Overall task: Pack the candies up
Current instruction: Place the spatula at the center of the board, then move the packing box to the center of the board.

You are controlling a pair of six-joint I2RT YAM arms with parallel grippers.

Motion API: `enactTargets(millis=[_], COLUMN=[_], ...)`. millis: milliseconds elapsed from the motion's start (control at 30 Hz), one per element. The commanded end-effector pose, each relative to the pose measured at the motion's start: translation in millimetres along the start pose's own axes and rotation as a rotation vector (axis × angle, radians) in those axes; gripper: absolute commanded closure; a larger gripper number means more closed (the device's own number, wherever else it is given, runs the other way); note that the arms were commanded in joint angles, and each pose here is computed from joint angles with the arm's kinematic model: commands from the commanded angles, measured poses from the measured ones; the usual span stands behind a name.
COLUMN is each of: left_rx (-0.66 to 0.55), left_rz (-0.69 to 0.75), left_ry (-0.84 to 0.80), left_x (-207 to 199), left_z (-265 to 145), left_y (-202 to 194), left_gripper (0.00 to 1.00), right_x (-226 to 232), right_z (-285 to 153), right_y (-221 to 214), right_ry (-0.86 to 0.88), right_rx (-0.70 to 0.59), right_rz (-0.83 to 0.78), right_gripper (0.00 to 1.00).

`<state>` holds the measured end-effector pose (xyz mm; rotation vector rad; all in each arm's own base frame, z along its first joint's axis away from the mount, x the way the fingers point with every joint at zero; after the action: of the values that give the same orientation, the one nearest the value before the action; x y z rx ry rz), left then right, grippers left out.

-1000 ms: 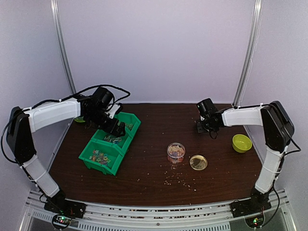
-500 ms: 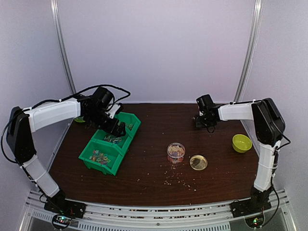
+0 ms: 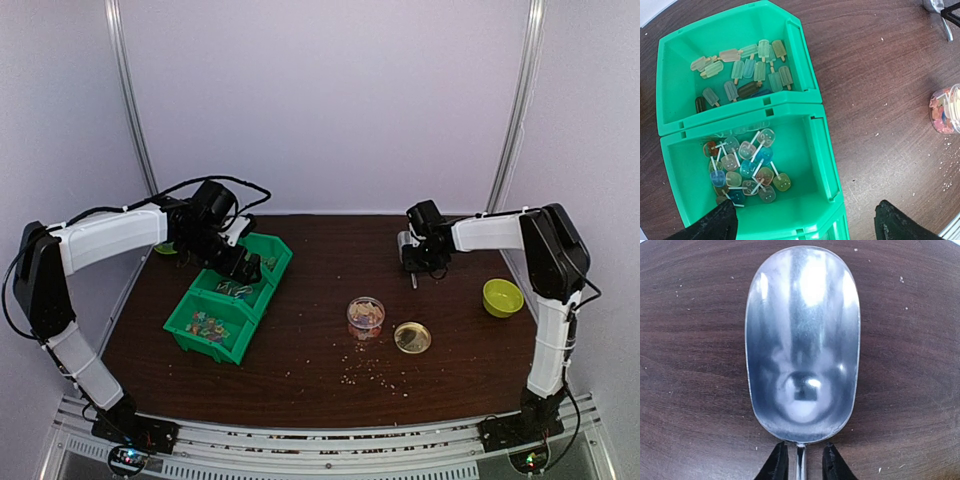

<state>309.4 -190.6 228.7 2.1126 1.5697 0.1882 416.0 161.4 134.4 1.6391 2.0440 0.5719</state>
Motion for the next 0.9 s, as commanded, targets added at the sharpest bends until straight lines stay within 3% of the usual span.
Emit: enactTargets(millis=[0,267,500,600,700,767,867], left_rx=[-0.041,-0.047,-0.068,-0.077,-0.084,-0.090,-0.097], left_rz=[0.007,0.007,0.007,0.009,0.008,0.009,0.006], left_ry=[-0.010,-0.015,-0.019,-0.021,-0.023,-0.023,-0.025], left_x=[-0.6,-1.1,-1.6,-2.0,-1.8,-1.9,-1.8], left_z=[-0.9,-4.1,-11.9,-15.6,-18.5,-21.0,-24.1], left_y=[7.3,7.6,8.4,8.4,8.3,8.2,7.7], left_gripper=[0.02,0.02,0.02,0.02,0.02,0.02,0.02], right_x=[-5.0,-6.5,25.5,41.7,49.5,55.6,63.3], right_z=[-30.0,-85.4,-122.4,-139.9,-150.7,-158.5,-172.5], right_y=[10.8,9.4,-24.1,-42.9,-62.9,-75.0,-91.4], right_ry=[0.016,0.044,0.063,0.085,0.105,0.109,0.090], right_rx=[-0.044,-0.131,-0.171,-0.222,-0.243,-0.258,-0.292], right_rz=[0.006,-0.013,-0.185,-0.269,-0.318,-0.354,-0.402], right_gripper=[0.72,0.59,0.49,0.33,0.25,0.07,0.05])
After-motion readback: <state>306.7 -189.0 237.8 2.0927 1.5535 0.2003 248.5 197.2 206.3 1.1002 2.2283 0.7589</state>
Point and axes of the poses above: each gripper's point midway between its finger pads, its own z axis out along the fingers, its own x axis along the line the jaws close on, y = z × x, the point moved 10 cm from there along -z, back along the fingers, and after that the axes turned 11 degrees about -z, right-handed, at the moved point
